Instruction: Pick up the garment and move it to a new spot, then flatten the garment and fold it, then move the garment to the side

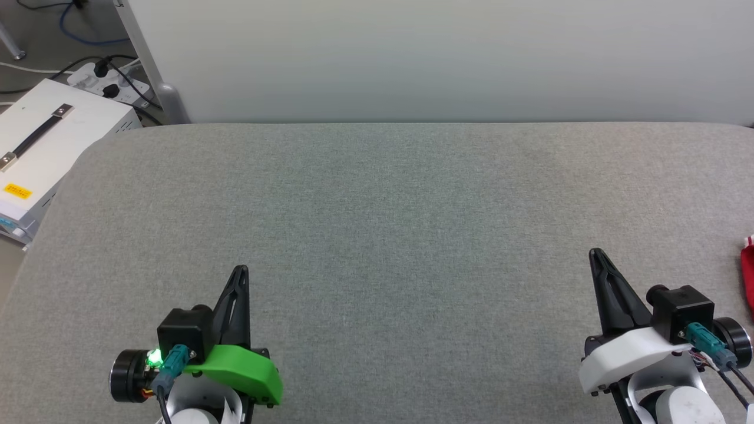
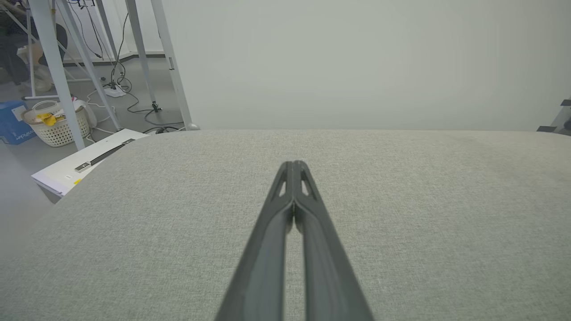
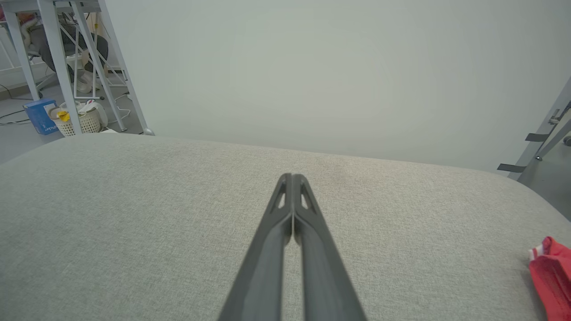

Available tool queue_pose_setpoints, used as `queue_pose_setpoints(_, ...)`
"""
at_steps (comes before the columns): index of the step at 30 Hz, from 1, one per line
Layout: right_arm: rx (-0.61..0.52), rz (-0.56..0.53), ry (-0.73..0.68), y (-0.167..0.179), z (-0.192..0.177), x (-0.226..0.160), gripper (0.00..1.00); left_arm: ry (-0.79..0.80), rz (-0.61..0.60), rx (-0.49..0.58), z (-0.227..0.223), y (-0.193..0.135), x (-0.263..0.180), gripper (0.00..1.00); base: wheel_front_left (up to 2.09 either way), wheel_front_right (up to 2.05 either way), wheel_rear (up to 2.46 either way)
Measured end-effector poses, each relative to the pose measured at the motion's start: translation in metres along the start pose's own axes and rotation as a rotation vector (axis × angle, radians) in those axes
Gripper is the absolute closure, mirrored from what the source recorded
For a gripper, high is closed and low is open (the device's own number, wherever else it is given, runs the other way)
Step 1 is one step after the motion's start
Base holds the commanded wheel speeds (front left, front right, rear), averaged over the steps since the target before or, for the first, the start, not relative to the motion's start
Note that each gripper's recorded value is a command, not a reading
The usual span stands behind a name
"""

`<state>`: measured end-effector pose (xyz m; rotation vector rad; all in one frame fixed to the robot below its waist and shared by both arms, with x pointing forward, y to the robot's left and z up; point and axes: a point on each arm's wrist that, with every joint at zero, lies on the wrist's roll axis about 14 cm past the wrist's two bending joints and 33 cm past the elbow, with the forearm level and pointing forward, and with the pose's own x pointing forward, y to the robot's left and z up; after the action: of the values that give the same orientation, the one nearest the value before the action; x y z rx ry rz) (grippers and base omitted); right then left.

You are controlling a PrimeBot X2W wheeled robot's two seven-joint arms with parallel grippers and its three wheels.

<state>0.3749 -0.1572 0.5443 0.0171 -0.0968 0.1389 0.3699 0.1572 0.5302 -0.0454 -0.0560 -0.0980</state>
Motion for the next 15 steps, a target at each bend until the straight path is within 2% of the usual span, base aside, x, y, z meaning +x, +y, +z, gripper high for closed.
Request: queue_pose_setpoints(15,-0.020,0.001,0.021,0.0000,-0.0008,-0.0005,1.00,0.014,0.022,0.022,0.0019,0.0055,-0.0002,1.00,0.00,0.00,0.00)
